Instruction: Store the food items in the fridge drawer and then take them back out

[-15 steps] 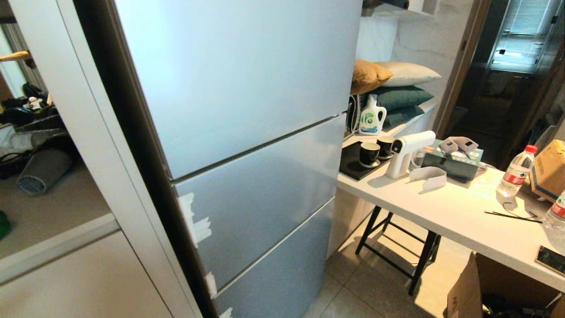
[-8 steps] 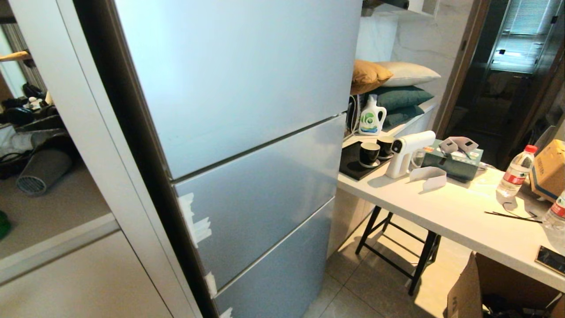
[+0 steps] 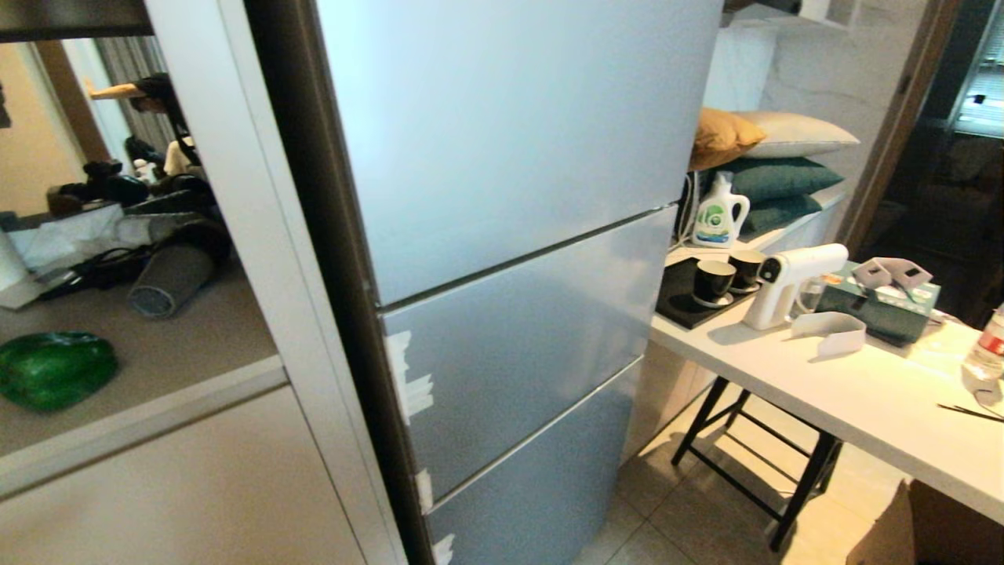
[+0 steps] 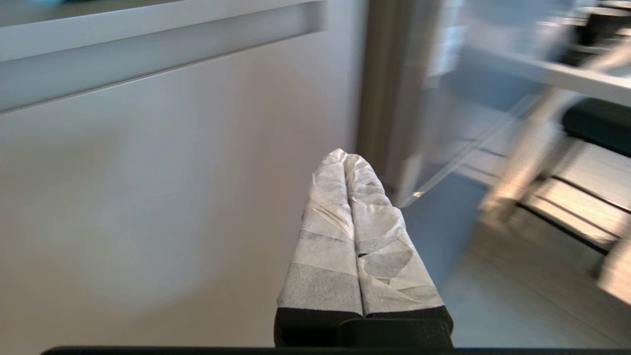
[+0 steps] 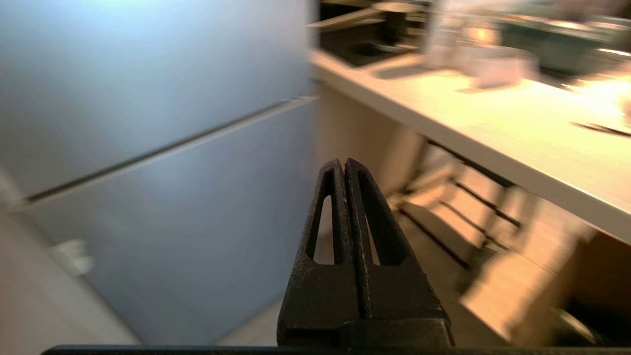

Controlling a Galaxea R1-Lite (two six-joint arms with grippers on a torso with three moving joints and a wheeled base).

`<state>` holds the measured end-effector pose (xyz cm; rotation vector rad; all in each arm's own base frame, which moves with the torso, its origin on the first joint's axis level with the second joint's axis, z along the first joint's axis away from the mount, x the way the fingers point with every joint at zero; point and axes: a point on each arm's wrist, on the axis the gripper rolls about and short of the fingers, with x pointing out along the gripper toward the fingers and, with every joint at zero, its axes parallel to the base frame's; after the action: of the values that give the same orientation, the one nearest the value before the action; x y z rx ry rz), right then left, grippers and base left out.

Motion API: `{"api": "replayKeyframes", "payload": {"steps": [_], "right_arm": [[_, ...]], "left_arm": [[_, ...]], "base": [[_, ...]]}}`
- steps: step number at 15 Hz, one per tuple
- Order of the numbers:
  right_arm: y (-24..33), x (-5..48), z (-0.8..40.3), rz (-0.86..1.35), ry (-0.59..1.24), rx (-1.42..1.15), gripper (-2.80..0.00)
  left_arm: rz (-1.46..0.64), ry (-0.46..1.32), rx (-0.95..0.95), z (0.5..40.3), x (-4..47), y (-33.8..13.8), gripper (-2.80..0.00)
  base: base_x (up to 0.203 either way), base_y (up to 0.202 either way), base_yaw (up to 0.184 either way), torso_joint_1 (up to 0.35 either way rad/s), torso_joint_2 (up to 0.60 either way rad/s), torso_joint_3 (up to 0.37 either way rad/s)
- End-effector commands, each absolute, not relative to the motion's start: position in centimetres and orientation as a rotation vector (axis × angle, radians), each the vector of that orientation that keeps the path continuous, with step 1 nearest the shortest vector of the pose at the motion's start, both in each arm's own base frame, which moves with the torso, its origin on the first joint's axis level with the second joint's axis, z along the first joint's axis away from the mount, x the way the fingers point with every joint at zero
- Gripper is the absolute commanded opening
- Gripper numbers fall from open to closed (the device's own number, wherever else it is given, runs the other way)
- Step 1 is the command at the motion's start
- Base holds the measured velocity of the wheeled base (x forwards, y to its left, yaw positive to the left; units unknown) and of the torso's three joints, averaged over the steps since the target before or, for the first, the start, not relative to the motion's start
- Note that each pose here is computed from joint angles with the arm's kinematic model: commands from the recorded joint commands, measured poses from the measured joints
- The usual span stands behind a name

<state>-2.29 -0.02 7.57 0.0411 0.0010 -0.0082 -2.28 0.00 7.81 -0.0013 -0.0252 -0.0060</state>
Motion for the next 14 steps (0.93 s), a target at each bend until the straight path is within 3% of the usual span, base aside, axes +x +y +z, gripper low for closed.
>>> {"api": "replayKeyframes", "payload": {"steps": [1, 14], "right_arm": [[-0.02, -2.28, 7.56, -0.008, 0.003, 0.039, -2.8], [-0.03, -2.28, 7.56, -0.009, 0.003, 0.04, -2.8]], "left_arm": [[-0.006, -0.017, -0.002, 7.51, -2.21, 0.0, -2.8], [-0.006, -0.018, -0.002, 7.55, -2.22, 0.0, -2.8]], "base": [[0.0, -0.012, 0.176, 0.002, 0.0, 0.002], [0.0, -0.009, 0.174, 0.003, 0.0, 0.002]]}}
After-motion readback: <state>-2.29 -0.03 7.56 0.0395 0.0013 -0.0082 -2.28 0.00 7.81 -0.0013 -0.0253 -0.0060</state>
